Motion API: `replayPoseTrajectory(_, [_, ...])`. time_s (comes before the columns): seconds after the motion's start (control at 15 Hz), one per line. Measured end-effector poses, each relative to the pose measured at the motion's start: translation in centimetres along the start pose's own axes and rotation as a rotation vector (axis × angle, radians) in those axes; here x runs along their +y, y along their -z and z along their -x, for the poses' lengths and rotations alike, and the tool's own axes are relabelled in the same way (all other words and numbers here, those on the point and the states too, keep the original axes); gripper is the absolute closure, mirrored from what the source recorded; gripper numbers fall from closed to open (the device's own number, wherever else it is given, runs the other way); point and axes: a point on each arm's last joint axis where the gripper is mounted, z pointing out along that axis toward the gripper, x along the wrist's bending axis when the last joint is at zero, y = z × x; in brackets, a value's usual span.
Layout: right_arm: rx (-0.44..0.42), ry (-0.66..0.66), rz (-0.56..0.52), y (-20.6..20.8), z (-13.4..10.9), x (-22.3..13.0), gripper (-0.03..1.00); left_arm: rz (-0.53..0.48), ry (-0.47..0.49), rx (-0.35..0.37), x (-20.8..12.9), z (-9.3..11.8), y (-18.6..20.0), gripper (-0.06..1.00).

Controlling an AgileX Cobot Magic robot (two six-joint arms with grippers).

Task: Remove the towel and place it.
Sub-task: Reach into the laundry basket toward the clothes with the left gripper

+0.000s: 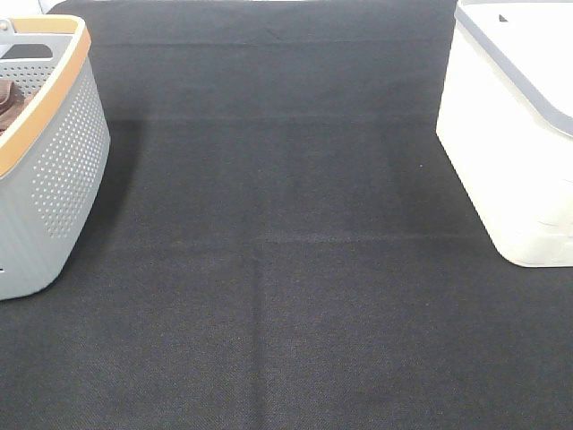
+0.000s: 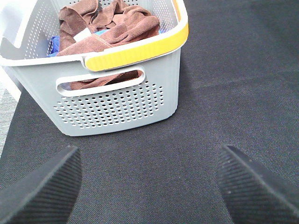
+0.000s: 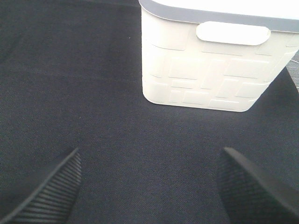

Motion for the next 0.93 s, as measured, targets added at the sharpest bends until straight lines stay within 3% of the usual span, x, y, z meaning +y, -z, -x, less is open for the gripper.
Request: replayPoseTrajectory(0.93, [0.000,0.000,0.000,0.00,0.00,0.00,0.21,0.000,0.000,0.000,0.00,0.00,0.00,0.18])
